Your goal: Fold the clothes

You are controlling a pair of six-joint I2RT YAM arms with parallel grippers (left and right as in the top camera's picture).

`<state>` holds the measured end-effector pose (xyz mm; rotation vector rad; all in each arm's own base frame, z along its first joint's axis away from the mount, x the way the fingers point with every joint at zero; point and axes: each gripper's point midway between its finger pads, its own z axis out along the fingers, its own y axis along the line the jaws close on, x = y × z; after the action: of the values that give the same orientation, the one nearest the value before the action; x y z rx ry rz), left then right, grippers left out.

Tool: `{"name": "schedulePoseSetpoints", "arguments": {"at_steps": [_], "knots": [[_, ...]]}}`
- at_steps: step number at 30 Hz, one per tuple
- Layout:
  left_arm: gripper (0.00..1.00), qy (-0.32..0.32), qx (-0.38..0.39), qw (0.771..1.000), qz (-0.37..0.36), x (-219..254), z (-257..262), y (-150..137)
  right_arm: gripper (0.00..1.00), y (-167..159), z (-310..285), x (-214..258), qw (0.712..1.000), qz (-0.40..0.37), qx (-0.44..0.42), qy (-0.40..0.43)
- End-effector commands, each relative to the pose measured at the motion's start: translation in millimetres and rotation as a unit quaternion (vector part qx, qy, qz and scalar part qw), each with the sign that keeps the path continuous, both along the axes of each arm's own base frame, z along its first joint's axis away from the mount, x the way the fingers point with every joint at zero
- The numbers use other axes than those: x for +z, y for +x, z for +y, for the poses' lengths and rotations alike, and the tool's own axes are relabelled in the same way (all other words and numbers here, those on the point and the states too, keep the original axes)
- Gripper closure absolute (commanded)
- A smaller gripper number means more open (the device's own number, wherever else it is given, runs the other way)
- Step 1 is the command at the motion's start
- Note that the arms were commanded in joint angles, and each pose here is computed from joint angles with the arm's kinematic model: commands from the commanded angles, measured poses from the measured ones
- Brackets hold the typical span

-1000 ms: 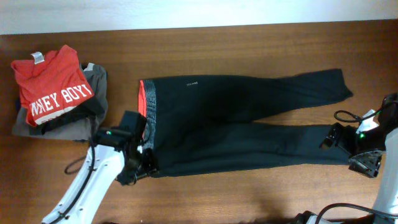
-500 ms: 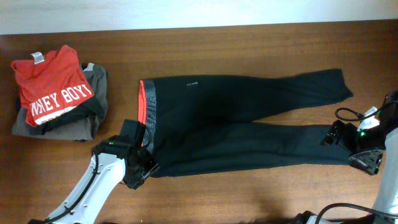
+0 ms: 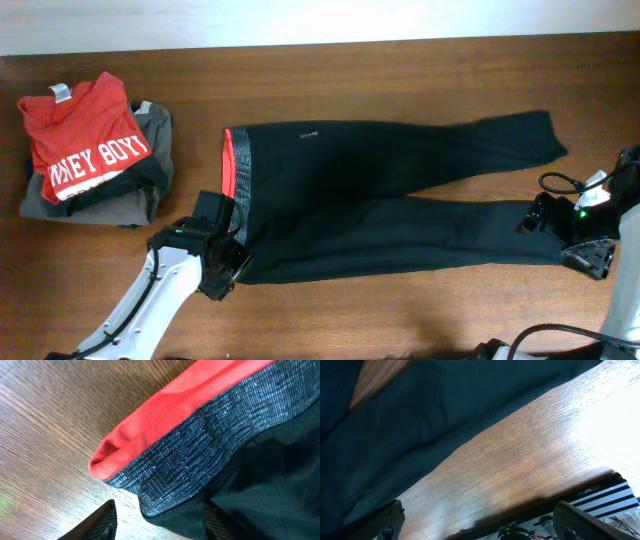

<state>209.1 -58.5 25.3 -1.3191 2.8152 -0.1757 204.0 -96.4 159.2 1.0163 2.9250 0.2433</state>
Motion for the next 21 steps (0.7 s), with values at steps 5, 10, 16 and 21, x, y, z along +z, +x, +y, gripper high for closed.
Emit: {"name": "schedulePoseSetpoints", "arguments": {"at_steps": [5, 10, 16, 21], "knots": [[0.46, 0.019, 0.067, 0.998, 0.003, -8.2, 11.3, -6.9, 0.01, 0.3, 0.7, -1.7, 1.0, -0.001, -0.005, 0.007], [0.47, 0.021, 0.067, 0.997, 0.009, -12.9, 12.4, -11.7, 0.01, 0.3, 0.6, -1.7, 1.0, -0.001, -0.005, 0.007], [0.53, 0.033, 0.068, 0.997, 0.01, -18.8, 17.3, -15.8, 0.01, 0.3, 0.6, -1.7, 1.0, -0.001, -0.005, 0.007], [0.63, 0.027, 0.069, 0.997, -0.018, -33.8, 16.8, -11.4, 0.01, 0.2, 0.7, -1.7, 1.0, 0.0, -0.005, 0.007]]}}
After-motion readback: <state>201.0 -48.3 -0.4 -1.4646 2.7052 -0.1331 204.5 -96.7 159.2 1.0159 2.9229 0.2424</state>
